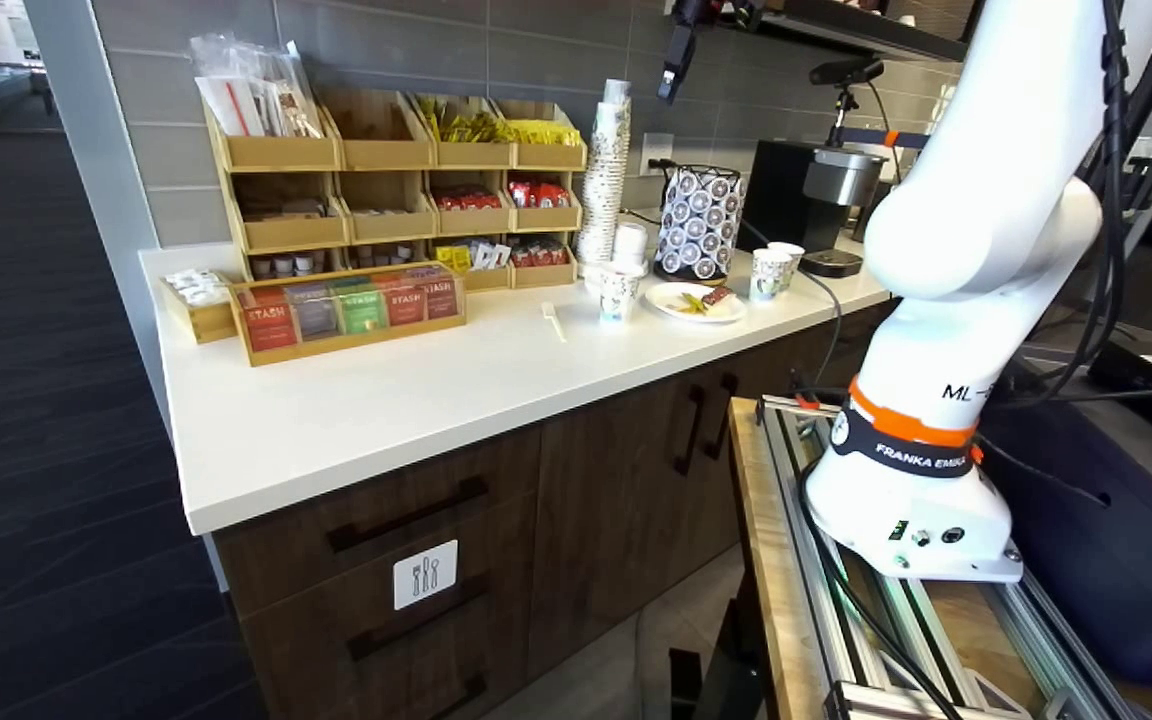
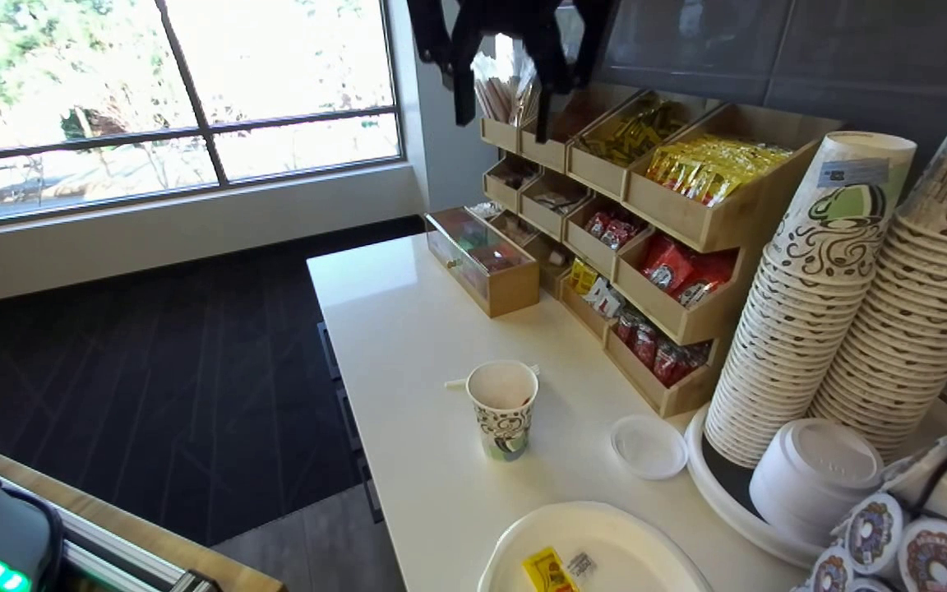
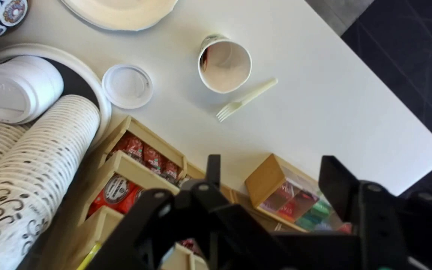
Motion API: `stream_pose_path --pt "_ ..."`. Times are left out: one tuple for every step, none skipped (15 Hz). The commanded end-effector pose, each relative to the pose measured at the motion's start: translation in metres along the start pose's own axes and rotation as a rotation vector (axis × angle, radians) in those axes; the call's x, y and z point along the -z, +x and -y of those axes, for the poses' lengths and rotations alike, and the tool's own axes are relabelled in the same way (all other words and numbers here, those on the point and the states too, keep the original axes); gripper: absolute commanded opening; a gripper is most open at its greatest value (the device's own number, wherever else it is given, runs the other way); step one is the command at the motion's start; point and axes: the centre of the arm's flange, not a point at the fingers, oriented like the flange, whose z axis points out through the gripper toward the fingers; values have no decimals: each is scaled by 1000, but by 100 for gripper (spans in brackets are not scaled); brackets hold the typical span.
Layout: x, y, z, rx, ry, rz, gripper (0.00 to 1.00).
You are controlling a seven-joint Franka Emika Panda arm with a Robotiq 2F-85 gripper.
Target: Pick up the red sachet on the white plate and put it in the middle rack of the far right snack rack
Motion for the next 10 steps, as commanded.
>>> stream_pose_path --pt "25 6 -36 -165 3 -118 99" --pt "27 4 -42 -208 -14 -156 100" --pt "28 0 -47 -251 -31 -187 100" --pt "29 -3 -52 -286 -49 -227 100" --pt "27 -6 -59 -313 -101 -260 100" --pt "31 -7 -45 -249 -65 -207 100" --pt "32 -8 -52 -271 -89 -228 100" --pt "31 -9 -55 -283 -98 -235 100" --pt "30 -9 -57 -289 -100 -236 100" --pt "30 -8 -57 -292 -99 -237 100"
